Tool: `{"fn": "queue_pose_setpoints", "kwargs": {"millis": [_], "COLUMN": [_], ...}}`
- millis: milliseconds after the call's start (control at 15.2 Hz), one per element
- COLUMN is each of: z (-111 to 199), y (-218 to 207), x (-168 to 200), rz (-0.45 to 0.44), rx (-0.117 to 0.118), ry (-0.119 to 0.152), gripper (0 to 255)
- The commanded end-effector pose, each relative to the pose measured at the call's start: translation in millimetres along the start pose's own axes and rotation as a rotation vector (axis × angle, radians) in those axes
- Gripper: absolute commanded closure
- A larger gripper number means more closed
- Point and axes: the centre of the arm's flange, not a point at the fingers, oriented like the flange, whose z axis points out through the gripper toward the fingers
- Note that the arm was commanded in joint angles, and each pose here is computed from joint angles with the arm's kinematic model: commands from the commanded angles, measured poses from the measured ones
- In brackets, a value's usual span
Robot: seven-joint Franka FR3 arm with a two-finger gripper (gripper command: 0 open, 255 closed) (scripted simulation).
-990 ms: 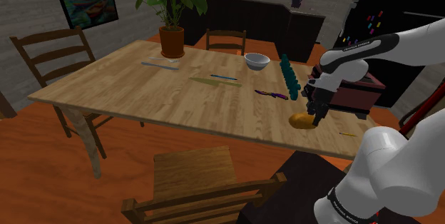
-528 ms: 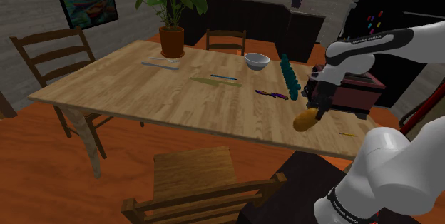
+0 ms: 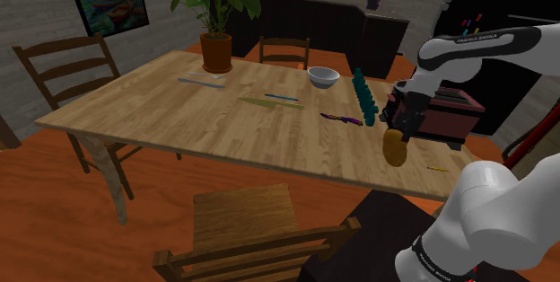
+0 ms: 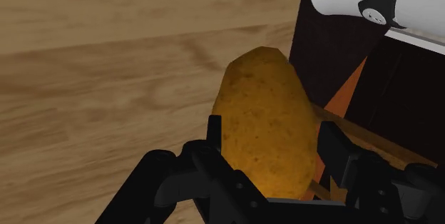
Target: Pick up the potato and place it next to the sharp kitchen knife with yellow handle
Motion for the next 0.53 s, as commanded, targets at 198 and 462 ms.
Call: {"fn": "queue_pose_setpoints", "kwargs": {"millis": [198, 462], "z": [-23.1, -41.4], "y": [-12.0, -22.1], "x": [4.7, 8.0], "rz": [0.000, 0.000], "rx": [0.000, 0.000], "ry": [0.000, 0.000], "gripper": [255, 255]}}
